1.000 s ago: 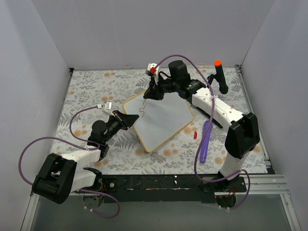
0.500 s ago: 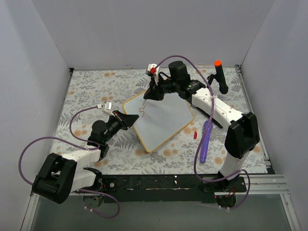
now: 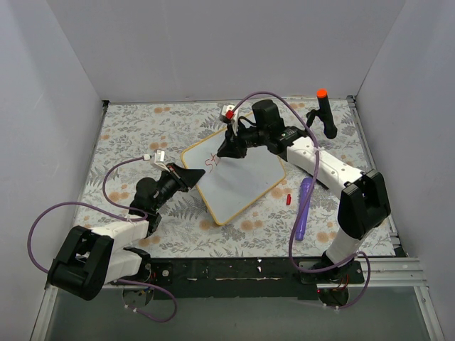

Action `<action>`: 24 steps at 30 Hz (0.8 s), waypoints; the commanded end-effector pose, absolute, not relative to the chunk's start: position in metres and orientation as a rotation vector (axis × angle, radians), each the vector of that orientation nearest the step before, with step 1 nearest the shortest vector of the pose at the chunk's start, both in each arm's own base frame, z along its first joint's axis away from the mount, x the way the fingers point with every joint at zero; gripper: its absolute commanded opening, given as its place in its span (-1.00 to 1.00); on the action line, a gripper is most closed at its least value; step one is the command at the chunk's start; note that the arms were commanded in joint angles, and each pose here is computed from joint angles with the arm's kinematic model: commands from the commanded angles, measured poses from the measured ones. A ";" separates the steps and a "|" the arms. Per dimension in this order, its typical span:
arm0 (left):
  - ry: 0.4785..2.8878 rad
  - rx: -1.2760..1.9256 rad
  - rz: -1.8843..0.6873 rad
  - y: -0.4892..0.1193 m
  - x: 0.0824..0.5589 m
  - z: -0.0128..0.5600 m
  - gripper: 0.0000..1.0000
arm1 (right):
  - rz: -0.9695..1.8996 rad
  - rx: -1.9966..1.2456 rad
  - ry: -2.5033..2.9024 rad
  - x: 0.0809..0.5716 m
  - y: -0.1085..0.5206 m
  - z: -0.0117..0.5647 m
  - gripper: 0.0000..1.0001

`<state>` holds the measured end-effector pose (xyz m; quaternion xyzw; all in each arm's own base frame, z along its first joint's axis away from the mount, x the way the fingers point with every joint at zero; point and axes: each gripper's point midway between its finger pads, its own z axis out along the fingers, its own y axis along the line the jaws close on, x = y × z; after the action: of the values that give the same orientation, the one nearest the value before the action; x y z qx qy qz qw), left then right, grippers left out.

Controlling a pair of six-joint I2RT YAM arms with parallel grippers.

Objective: Write a sentence on the whiteboard

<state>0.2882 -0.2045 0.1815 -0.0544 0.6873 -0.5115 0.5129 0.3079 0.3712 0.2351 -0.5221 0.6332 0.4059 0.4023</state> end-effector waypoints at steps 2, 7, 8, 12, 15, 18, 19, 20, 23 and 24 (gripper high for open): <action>1.501 -0.029 -1.266 -0.210 0.285 0.224 -1.00 | 0.986 -1.334 1.572 0.303 0.365 0.237 -0.97; 1.506 -0.025 -1.267 -0.211 0.285 0.223 -1.00 | 0.929 -1.313 1.591 0.313 0.363 0.239 -0.97; 1.506 -0.025 -1.267 -0.211 0.284 0.222 -1.00 | 0.922 -1.307 1.593 0.315 0.363 0.240 -0.97; 1.509 -0.023 -1.265 -0.211 0.285 0.223 -1.00 | 0.892 -1.287 1.568 0.324 0.364 0.257 -0.97; 1.509 -0.021 -1.263 -0.212 0.286 0.223 -1.00 | 0.895 -1.275 1.562 0.328 0.365 0.265 -0.97; 1.514 -0.026 -1.264 -0.211 0.285 0.220 -1.00 | 0.907 -1.268 1.536 0.328 0.364 0.277 -0.97; 1.514 -0.026 -1.264 -0.211 0.285 0.220 -1.00 | 0.930 -1.276 1.526 0.325 0.364 0.279 -0.97; 1.513 -0.025 -1.266 -0.211 0.284 0.220 -1.00 | 0.946 -1.284 1.508 0.321 0.363 0.283 -0.97; 1.512 -0.029 -1.265 -0.210 0.284 0.219 -1.00 | 0.972 -1.296 1.477 0.315 0.363 0.286 -0.97; 1.510 -0.028 -1.268 -0.211 0.284 0.220 -1.00 | 0.968 -1.296 1.481 0.315 0.363 0.284 -0.97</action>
<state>0.2873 -0.2055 0.1833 -0.0459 0.6846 -0.5120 0.5169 0.3205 0.3630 0.2520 -0.5172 0.6357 0.3820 0.4272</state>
